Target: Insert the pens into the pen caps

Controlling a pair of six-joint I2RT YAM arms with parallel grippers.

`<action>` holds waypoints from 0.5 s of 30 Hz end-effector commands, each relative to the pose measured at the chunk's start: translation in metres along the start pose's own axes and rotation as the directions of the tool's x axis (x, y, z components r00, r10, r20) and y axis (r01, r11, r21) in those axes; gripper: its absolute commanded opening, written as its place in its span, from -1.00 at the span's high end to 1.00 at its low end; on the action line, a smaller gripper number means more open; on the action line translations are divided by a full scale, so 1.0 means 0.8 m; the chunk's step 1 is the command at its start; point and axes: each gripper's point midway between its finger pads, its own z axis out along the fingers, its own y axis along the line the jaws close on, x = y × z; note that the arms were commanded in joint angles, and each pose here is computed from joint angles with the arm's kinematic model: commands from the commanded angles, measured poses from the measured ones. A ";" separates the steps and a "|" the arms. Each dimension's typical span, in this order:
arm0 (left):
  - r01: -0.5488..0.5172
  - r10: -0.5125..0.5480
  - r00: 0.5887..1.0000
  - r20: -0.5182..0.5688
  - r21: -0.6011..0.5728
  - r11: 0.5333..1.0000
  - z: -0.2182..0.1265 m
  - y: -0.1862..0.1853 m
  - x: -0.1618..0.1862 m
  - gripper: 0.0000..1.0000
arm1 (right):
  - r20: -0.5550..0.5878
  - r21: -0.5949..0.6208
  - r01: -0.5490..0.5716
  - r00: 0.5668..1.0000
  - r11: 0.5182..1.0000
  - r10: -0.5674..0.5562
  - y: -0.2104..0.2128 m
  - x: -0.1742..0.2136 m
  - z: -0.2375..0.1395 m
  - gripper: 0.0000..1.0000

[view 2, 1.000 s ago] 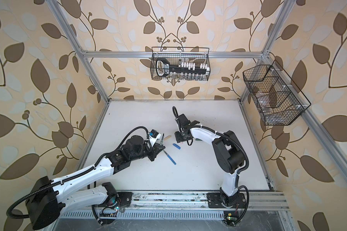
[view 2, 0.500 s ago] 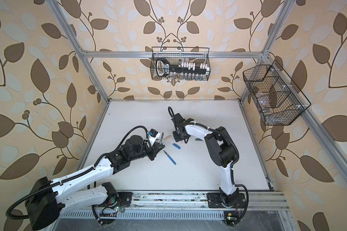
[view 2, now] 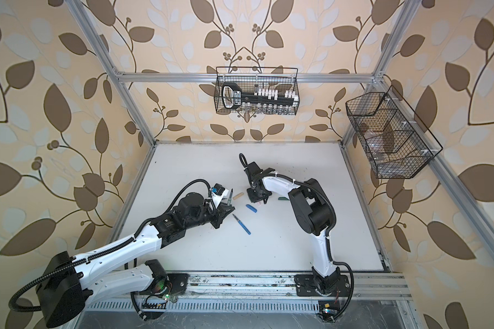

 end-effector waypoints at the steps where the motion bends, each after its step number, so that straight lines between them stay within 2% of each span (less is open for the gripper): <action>1: -0.013 0.012 1.000 0.027 0.015 1.000 0.001 -0.007 -0.012 1.00 | -0.018 -0.001 0.000 1.000 1.000 0.000 -0.009 0.006 -0.012 0.67; 15: -0.007 0.007 1.000 0.021 0.031 0.999 0.005 -0.010 -0.011 1.00 | -0.011 -0.020 -0.049 0.999 0.999 0.049 -0.040 0.040 -0.036 0.68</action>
